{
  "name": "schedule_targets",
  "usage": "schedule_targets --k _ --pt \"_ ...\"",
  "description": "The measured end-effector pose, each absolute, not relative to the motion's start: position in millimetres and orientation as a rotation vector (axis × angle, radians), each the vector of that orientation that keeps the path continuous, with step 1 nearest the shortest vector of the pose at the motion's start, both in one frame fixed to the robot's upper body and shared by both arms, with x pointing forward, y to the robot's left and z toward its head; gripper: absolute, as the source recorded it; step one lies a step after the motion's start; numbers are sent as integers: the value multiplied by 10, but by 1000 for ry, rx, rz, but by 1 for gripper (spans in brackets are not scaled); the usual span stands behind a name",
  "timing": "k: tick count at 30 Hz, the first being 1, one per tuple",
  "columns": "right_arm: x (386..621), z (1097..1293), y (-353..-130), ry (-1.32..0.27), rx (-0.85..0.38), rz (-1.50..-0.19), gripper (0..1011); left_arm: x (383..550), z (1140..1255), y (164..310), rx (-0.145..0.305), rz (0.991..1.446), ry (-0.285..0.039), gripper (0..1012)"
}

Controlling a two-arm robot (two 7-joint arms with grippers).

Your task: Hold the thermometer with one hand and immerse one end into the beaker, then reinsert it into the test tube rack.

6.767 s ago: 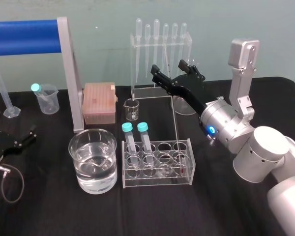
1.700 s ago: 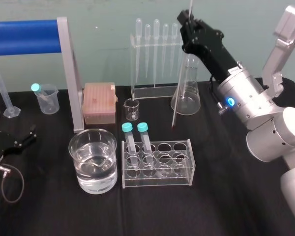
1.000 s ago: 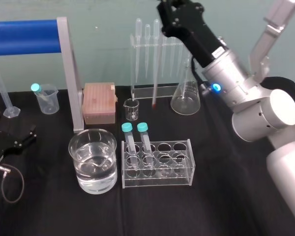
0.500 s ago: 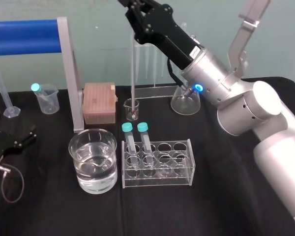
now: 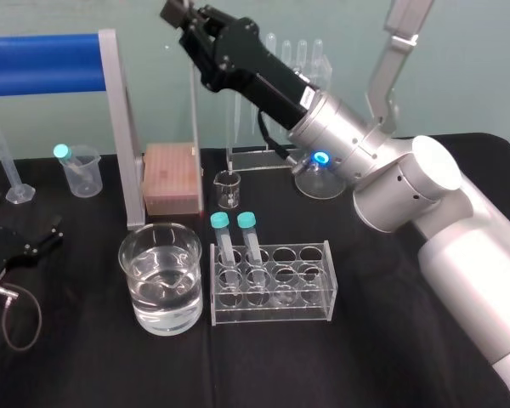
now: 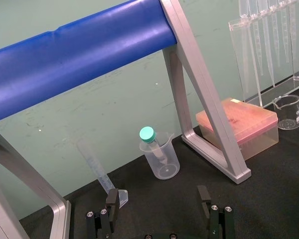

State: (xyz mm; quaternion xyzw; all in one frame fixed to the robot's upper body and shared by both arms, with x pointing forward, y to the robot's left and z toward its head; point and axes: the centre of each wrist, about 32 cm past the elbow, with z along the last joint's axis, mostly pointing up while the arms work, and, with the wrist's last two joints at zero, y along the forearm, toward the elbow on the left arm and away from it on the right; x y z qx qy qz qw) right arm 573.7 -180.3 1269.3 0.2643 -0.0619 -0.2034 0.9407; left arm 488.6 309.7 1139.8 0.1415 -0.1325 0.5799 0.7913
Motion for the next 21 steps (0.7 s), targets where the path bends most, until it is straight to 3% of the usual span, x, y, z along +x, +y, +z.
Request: schedule_targets --k 21 --pt "5895 12518 -1483 -62 473 -289 57 4886 11398 3097 304 1248 -285 1008"
